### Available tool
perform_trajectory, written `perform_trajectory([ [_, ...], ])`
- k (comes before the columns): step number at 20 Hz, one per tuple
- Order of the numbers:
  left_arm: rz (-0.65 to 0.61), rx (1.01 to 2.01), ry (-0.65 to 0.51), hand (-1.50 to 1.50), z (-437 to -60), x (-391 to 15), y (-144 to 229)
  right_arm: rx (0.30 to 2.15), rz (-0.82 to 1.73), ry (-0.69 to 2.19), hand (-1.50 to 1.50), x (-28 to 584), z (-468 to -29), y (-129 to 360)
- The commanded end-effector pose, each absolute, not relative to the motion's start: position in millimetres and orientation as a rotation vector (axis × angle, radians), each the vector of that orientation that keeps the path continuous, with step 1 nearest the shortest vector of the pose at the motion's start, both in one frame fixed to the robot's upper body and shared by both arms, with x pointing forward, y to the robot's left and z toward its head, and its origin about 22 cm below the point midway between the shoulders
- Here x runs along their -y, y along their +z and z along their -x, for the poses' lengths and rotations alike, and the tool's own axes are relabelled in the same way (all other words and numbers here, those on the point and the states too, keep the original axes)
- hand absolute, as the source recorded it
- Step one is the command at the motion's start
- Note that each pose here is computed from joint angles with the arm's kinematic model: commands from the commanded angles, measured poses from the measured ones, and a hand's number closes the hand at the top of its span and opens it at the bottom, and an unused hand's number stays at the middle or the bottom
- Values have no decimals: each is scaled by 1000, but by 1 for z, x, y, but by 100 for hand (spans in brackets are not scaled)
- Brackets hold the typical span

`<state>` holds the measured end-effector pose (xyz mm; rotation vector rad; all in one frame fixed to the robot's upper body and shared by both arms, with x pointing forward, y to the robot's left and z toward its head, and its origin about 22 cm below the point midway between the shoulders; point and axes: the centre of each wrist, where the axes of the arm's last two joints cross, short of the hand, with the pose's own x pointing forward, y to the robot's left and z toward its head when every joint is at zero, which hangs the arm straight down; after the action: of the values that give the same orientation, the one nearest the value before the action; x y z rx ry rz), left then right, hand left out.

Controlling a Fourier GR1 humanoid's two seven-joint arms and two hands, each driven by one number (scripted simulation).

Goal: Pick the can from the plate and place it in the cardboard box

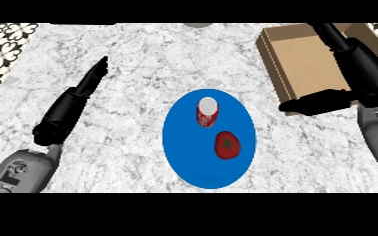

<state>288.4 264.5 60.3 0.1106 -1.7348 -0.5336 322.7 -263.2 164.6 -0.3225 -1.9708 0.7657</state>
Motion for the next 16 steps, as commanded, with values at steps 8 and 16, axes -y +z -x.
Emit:
perform_trajectory([
  [8, -94, 1738, -534, 0, -286, -255, 50, 1712, 470, 1387, -150, 210, -313, 189],
  [16, -99, 1739, -547, 0, -287, -273, 58, 1469, 547, 1710, -150, 110, -288, 204],
])
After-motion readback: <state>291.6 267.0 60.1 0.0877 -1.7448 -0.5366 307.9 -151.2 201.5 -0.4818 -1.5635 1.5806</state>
